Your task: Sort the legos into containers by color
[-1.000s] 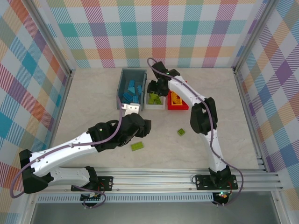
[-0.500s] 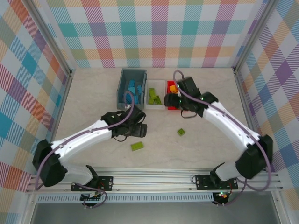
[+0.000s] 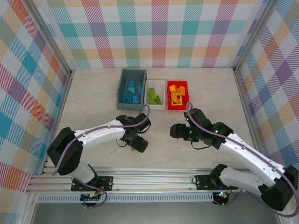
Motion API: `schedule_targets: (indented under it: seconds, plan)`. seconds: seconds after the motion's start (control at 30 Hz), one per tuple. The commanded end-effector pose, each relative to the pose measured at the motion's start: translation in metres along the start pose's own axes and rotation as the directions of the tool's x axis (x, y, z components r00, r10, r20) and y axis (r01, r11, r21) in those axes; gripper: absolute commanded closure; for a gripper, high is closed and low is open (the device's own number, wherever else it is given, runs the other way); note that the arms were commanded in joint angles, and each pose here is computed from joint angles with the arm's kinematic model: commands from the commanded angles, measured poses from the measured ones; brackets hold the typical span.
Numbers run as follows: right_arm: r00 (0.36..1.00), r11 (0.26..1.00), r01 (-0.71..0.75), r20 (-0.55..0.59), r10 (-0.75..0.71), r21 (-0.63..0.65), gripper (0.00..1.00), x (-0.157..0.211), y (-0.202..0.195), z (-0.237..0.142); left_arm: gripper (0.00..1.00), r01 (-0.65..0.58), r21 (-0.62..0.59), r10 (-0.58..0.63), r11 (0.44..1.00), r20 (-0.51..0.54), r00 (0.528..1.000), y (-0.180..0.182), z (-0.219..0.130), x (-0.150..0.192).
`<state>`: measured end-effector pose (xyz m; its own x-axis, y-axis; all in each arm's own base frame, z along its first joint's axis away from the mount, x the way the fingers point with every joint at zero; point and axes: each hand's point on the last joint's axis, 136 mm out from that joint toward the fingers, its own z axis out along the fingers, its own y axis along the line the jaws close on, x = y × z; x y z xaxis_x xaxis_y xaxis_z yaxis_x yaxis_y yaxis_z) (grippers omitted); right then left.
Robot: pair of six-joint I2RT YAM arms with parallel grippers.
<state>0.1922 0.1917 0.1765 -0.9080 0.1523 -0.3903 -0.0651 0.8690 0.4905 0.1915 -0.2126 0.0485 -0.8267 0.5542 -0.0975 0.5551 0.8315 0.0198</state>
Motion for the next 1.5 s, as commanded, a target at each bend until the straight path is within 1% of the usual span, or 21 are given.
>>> schedule_targets:
  seconds: [0.0,0.13,0.2,0.27,0.33,0.5,0.73,0.8,0.9,1.03,1.1,1.17,1.27,1.33,1.4,1.47]
  plan:
    - [1.000,1.000,-0.028,-0.007,0.028,-0.003,0.30,0.002,0.001,-0.003,0.16,-0.066,-0.044,0.063,0.997,-0.054,0.997,-0.003,0.019,0.006]
    - [0.999,0.999,-0.037,-0.007,0.037,-0.018,0.31,0.000,0.006,-0.001,0.21,-0.064,-0.087,0.060,0.994,-0.043,0.997,-0.004,0.032,0.000]
    - [0.999,0.999,-0.038,-0.007,0.038,-0.025,0.31,-0.001,0.008,0.000,0.30,-0.049,-0.103,0.046,0.993,-0.030,0.998,-0.002,0.035,-0.004]
    - [0.999,0.999,-0.035,-0.005,0.035,-0.025,0.31,-0.001,0.008,-0.001,0.45,-0.039,-0.095,0.038,0.995,-0.016,0.999,-0.005,0.037,-0.008]
    - [0.999,0.999,-0.032,-0.006,0.032,-0.019,0.31,0.000,0.007,0.000,0.56,-0.026,-0.090,0.027,0.996,0.003,1.000,-0.008,0.036,-0.011]
    - [1.000,0.999,-0.030,-0.007,0.030,-0.019,0.31,0.000,0.006,0.003,0.70,-0.006,-0.076,0.007,0.997,0.017,1.000,-0.012,0.038,-0.014]
    - [1.000,0.999,-0.017,0.003,0.017,-0.029,0.32,-0.004,0.010,0.001,0.72,0.013,-0.075,-0.011,0.997,0.029,1.000,-0.014,0.036,-0.020]
    - [1.000,0.999,-0.006,0.009,0.007,-0.034,0.32,-0.006,0.013,0.001,0.72,0.033,-0.075,-0.029,0.997,0.056,0.998,-0.014,0.025,-0.027]
    - [1.000,0.999,0.016,0.024,-0.016,-0.032,0.31,-0.012,0.016,0.000,0.72,0.079,-0.066,-0.069,0.995,0.141,0.988,-0.015,-0.011,-0.051]
    - [0.996,0.998,0.058,0.075,-0.055,-0.031,0.31,-0.027,0.023,0.001,0.72,0.159,0.021,-0.159,0.987,0.241,0.957,-0.014,-0.063,-0.092]
    - [0.990,0.996,0.081,0.121,-0.075,-0.046,0.31,-0.040,0.032,0.000,0.72,0.197,0.065,-0.207,0.978,0.281,0.937,-0.011,-0.082,-0.118]
    - [0.983,0.994,0.096,0.160,-0.087,-0.052,0.31,-0.052,0.039,-0.001,0.72,0.239,0.103,-0.259,0.966,0.304,0.917,-0.004,-0.092,-0.144]
    - [0.959,0.984,0.154,0.252,-0.127,-0.088,0.31,-0.079,0.060,-0.004,0.74,0.314,0.131,-0.340,0.940,0.323,0.883,0.015,-0.097,-0.184]
    - [0.936,0.970,0.211,0.311,-0.165,-0.119,0.30,-0.094,0.076,-0.008,0.74,0.363,0.178,-0.402,0.915,0.317,0.859,0.028,-0.094,-0.210]
    - [0.910,0.961,0.255,0.362,-0.202,-0.104,0.30,-0.111,0.088,-0.012,0.74,0.384,0.242,-0.445,0.891,0.304,0.842,0.037,-0.089,-0.238]
    - [0.887,0.954,0.290,0.395,-0.239,-0.074,0.30,-0.125,0.095,-0.013,0.74,0.397,0.277,-0.471,0.875,0.298,0.830,0.046,-0.084,-0.262]
